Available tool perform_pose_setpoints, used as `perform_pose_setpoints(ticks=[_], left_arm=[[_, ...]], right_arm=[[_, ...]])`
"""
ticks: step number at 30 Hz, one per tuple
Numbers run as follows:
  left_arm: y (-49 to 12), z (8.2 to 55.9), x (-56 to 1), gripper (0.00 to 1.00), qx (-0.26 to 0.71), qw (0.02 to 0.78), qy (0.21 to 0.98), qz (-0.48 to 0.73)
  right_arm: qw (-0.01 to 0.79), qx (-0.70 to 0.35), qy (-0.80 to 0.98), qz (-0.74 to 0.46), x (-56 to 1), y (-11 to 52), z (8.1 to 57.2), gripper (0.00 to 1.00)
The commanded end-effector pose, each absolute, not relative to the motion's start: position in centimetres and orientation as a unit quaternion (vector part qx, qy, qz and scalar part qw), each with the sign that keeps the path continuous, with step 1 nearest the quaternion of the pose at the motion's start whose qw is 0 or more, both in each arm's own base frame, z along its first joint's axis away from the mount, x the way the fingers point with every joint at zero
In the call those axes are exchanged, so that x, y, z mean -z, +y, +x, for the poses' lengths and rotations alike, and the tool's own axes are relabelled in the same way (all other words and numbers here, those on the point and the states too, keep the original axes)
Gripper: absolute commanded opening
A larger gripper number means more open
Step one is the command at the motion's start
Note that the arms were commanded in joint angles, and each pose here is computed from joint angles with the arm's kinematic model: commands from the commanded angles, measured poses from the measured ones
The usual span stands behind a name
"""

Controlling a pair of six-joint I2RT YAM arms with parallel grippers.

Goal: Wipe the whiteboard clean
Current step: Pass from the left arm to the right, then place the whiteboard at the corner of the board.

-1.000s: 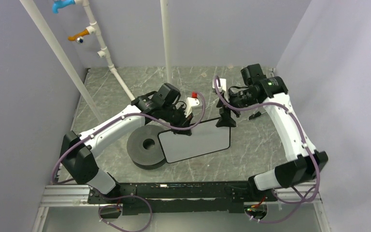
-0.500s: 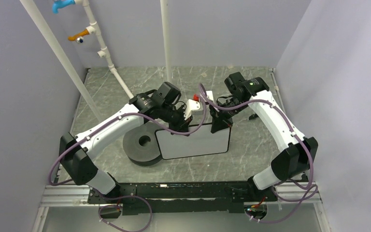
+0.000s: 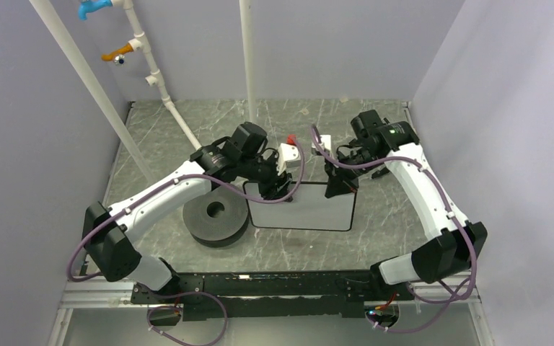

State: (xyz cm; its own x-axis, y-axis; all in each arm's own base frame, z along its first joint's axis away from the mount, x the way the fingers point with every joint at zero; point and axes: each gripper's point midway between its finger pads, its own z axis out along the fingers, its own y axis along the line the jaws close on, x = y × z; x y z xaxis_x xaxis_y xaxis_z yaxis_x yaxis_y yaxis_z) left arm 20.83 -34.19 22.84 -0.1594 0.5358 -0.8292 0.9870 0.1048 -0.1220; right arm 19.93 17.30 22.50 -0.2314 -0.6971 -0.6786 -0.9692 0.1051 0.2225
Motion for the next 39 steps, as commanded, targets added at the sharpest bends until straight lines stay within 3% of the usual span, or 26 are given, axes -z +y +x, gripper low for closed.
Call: perform_pose_setpoints(ticks=[1, 8, 14, 27, 33, 39], left_arm=[[-35.8, 21.6, -29.4, 0.6, 0.395, 0.421, 0.614, 0.538], [-32.2, 23.3, -35.1, 0.73, 0.395, 0.534, 0.598, 0.449], [-27.0, 23.0, -35.3, 0.94, 0.375, 0.594, 0.612, 0.364], [-23.2, 22.0, -27.6, 0.98, 0.356, 0.571, 0.68, 0.292], [-23.3, 21.8, -27.2, 0.98, 0.361, 0.568, 0.68, 0.292], [-23.4, 21.7, -27.1, 0.98, 0.364, 0.566, 0.679, 0.294]], right_arm=[[0.252, -0.328, 0.728, -0.547, -24.2, 16.3, 20.1, 0.0], [0.31, -0.317, 0.765, -0.467, -25.4, 13.0, 22.0, 0.0], [0.379, -0.295, 0.792, -0.376, -27.4, 9.0, 25.3, 0.0], [0.517, -0.147, 0.823, -0.186, -31.4, -4.2, 35.3, 0.0], [0.515, -0.107, 0.839, -0.14, -30.1, -9.6, 38.2, 0.0], [0.484, -0.127, 0.857, -0.124, -26.8, -10.8, 39.8, 0.0]])
